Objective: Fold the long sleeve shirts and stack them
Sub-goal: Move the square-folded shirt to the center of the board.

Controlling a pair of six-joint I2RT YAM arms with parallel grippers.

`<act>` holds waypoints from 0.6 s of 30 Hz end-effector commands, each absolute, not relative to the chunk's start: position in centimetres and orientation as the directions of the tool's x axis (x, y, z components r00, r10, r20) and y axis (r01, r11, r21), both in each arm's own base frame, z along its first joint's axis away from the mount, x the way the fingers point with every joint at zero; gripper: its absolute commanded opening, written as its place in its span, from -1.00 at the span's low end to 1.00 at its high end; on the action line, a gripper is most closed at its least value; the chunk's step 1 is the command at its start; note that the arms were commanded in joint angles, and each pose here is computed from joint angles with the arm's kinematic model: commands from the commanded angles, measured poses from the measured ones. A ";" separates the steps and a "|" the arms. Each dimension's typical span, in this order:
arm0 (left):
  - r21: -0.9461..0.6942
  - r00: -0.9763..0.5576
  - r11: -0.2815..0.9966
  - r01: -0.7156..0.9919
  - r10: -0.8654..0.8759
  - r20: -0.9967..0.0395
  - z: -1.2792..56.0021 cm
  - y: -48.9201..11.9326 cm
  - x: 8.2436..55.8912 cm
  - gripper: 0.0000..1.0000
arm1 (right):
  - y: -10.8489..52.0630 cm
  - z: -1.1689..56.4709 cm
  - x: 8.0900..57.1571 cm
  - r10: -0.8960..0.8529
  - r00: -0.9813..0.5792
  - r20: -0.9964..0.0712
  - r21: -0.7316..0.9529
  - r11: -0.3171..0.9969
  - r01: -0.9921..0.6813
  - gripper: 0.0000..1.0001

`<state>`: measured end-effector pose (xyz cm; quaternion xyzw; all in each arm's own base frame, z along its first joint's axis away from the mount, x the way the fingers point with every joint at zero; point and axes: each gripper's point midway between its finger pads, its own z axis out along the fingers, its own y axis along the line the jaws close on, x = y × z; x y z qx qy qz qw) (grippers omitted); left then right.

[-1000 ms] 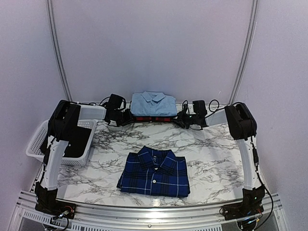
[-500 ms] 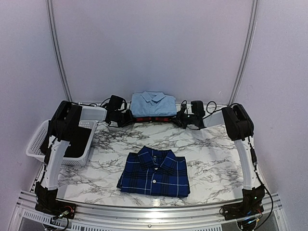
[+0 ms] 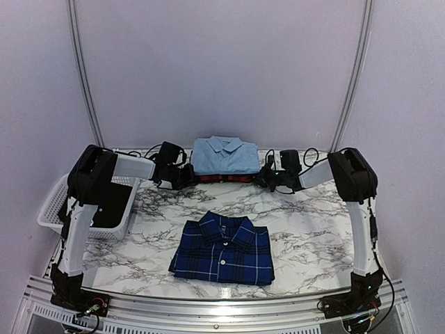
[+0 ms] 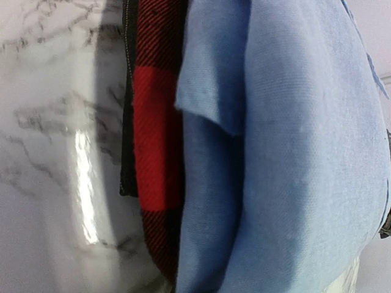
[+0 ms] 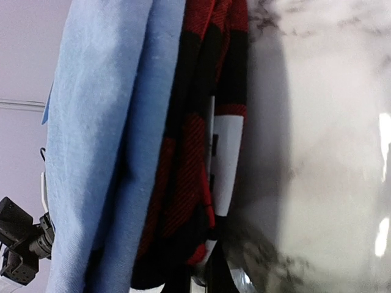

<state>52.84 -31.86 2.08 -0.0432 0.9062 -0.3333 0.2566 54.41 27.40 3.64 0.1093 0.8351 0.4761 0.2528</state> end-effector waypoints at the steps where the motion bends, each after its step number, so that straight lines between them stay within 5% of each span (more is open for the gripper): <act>1: -0.598 -0.910 0.798 0.072 -0.193 -0.368 1.5 -33.1 47.7 -1.00 | 26.6 5.7 51.3 0.417 -0.835 -0.358 0.836 0.542 -0.088 -1.00; 15: -0.535 -0.933 0.844 0.029 -0.169 -0.318 0.4 -33.0 35.0 -1.00 | 24.8 4.7 37.4 0.396 -0.864 -0.311 0.836 0.546 -0.051 -1.00; 18: -0.528 -0.927 0.848 0.035 -0.170 -0.333 0.9 -32.6 34.5 -0.82 | 24.3 4.8 36.5 0.386 -0.862 -0.328 0.820 0.569 -0.058 -0.93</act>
